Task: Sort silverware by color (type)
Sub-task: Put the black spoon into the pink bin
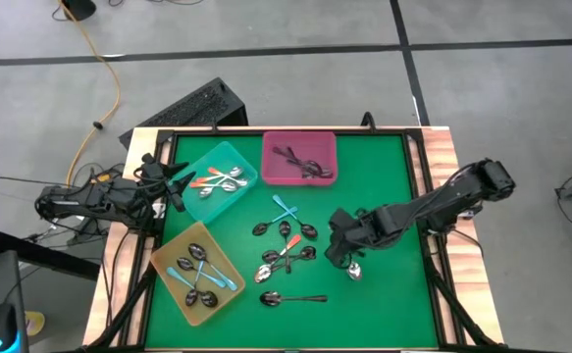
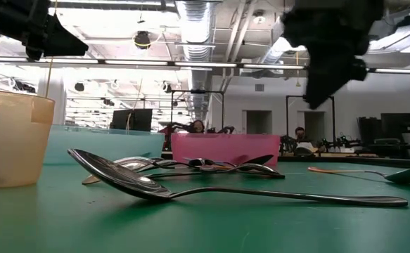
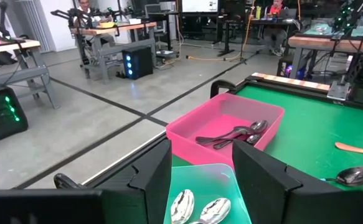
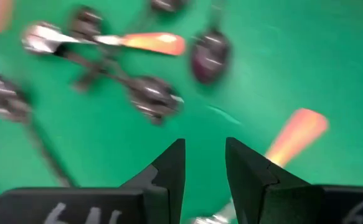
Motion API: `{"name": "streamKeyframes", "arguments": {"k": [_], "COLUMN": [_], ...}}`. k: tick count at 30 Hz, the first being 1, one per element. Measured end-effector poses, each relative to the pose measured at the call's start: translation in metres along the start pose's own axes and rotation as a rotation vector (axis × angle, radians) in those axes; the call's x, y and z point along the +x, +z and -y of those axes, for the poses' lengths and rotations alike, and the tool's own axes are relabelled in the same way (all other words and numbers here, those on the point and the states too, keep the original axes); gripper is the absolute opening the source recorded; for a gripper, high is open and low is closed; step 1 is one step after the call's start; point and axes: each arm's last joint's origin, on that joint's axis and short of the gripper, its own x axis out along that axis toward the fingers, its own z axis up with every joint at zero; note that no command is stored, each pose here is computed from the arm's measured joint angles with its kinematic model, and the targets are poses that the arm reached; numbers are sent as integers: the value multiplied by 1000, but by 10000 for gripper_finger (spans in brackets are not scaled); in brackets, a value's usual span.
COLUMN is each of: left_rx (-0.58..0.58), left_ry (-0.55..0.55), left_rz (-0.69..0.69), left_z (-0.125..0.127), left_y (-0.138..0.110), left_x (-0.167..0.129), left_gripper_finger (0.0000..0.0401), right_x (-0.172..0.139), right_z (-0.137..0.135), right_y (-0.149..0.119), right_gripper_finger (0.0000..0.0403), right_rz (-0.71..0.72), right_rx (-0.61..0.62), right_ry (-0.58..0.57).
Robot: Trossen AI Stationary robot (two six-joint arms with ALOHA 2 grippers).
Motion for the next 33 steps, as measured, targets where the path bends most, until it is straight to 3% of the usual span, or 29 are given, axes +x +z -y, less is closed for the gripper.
{"name": "streamKeyframes", "arguments": {"k": [6,10,14,33], "left_rx": [0,0,0,0], "left_ry": [0,0,0,0], "left_rz": [0,0,0,0], "left_z": [0,0,0,0], "left_y": [0,0,0,0], "left_x": [0,0,0,0], "left_gripper_finger": [158,158,158,158], "right_x": [-3,-9,-10,-5], "right_z": [-17,-26,-27,-9], "right_y": [23,33,39,62], "right_gripper_finger": [123,123,123,123], "right_rz": [77,182,244,297], "right_rx": [-29,-85,-148,-113], "right_ry": [285,393,424,365]}}
